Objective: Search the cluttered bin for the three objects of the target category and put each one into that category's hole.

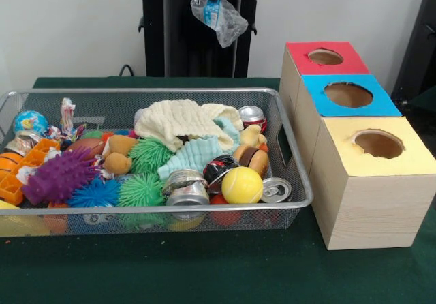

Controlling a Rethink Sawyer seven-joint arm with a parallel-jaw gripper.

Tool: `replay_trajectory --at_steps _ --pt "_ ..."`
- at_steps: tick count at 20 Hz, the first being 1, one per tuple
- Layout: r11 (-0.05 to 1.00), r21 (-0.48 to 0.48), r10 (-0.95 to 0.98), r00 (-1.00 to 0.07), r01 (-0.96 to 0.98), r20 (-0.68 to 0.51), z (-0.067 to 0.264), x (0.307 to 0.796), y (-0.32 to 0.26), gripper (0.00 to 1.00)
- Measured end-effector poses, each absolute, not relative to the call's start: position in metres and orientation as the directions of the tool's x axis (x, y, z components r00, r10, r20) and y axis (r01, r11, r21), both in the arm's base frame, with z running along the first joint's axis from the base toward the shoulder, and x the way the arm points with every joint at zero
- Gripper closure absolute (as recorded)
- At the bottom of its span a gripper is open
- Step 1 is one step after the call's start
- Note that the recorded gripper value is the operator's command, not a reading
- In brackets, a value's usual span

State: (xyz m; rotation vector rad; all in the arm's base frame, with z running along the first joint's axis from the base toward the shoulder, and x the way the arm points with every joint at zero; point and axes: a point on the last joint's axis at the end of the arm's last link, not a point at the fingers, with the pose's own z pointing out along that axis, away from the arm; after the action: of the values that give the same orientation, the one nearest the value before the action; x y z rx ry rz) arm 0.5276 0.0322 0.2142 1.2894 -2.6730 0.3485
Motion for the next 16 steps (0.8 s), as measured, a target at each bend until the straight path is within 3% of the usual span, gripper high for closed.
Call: replay_trajectory --at_steps 16 --pt "0.765 -0.123 -0.588 -0.763 -0.633 0.269 0.222 0.601 0.099 1.00"
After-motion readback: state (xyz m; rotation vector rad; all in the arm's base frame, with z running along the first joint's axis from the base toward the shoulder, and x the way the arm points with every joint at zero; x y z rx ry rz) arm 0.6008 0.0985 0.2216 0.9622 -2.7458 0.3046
